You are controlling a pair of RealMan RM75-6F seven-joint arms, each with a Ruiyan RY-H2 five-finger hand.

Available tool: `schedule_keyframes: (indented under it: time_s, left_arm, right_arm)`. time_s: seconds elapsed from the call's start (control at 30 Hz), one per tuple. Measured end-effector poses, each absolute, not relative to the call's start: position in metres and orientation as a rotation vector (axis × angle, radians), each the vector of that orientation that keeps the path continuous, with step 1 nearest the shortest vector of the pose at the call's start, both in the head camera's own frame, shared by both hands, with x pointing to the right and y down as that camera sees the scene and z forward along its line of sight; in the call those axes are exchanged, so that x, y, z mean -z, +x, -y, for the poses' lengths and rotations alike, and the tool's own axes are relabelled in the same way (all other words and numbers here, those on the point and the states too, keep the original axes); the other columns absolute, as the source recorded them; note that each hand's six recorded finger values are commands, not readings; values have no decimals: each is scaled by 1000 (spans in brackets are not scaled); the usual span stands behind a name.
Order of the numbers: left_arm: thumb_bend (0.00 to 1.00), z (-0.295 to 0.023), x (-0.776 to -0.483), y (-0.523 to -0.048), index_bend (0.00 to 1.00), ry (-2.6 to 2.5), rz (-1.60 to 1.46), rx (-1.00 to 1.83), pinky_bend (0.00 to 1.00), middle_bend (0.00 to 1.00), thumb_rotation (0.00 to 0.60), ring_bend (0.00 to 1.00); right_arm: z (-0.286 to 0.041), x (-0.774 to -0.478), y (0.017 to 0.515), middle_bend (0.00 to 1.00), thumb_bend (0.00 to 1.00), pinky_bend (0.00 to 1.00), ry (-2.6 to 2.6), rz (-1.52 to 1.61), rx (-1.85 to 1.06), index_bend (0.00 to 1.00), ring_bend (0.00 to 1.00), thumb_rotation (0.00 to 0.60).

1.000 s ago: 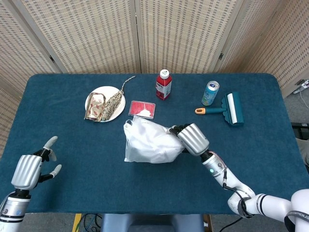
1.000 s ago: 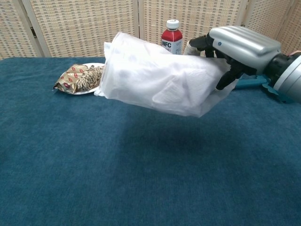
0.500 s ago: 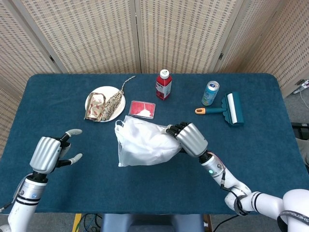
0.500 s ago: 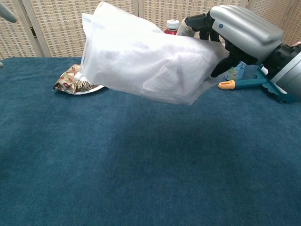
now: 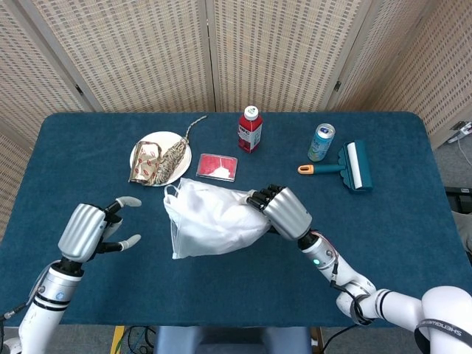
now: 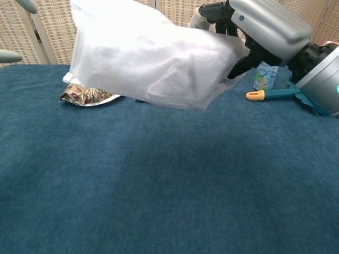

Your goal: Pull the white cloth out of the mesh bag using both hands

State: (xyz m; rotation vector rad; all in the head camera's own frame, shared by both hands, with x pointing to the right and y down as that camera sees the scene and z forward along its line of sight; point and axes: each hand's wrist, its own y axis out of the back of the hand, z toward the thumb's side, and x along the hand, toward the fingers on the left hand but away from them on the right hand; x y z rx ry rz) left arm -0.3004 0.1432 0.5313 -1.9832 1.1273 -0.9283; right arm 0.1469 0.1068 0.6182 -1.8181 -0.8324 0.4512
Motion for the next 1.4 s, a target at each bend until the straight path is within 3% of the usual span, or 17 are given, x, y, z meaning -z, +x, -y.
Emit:
schedule_keyframes:
  time_s: [1.1,1.4]
  left_arm:
    - [37,-142,-527,-253,316,-2273,-1045,830,1000,1000,600,987]
    - [37,-141,-528,-244,365,-2307,-1039,807,1000,1000,600,987]
  right_arm:
    - [-111,-617,123,722,756,684,-1814,855,-352,641,691,600]
    - [-114,-618,115,722,756,683,-1822,844,-336,641,691,600]
